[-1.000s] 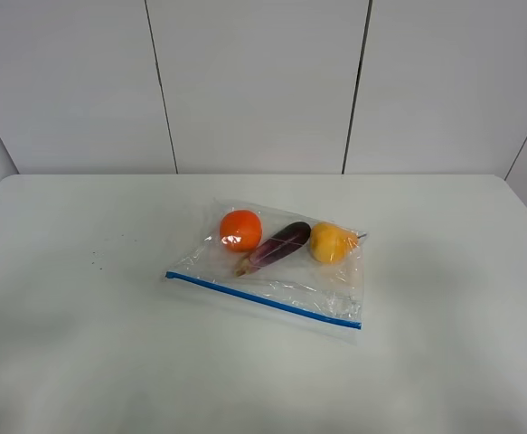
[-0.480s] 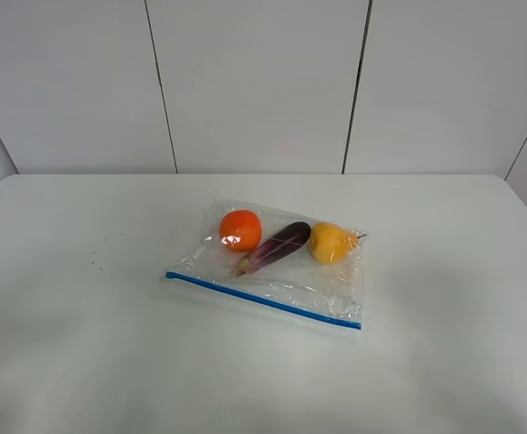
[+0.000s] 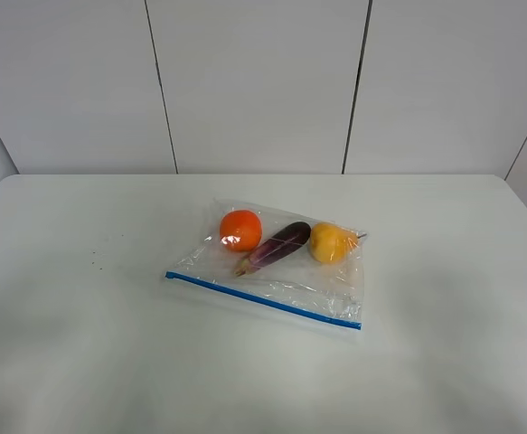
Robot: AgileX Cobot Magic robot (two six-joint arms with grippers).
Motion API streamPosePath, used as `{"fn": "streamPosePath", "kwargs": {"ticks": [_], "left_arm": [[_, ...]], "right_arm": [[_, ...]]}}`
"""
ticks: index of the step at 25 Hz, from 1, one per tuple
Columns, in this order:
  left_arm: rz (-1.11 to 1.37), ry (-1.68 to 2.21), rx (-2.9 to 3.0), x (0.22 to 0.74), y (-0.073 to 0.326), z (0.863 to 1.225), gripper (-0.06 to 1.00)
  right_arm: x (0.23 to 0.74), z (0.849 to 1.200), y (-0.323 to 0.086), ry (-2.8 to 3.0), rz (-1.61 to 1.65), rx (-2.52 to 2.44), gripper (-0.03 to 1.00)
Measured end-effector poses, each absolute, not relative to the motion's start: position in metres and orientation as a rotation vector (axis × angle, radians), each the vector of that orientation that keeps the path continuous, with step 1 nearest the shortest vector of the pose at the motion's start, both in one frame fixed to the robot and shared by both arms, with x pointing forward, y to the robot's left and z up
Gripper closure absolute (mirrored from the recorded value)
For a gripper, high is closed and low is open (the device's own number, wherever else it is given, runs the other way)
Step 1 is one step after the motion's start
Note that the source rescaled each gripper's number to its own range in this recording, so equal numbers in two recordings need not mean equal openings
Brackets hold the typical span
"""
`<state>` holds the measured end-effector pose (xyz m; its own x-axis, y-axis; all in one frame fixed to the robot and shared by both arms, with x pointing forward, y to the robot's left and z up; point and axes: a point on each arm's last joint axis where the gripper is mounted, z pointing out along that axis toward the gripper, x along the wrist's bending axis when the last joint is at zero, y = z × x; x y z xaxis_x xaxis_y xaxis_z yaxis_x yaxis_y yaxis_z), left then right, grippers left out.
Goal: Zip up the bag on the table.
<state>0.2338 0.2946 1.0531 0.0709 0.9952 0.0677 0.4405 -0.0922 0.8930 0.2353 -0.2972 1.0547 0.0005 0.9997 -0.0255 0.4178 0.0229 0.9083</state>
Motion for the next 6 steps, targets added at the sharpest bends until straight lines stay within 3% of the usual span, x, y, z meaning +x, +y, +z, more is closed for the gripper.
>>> {"fn": "streamPosePath", "kwargs": {"ticks": [6], "left_arm": [[0.976, 1.456, 1.630, 0.2338, 0.2946, 1.0531, -0.05]], "right_arm": [[0.2353, 1.0547, -0.2972, 1.524, 0.952, 1.504, -0.03]]}}
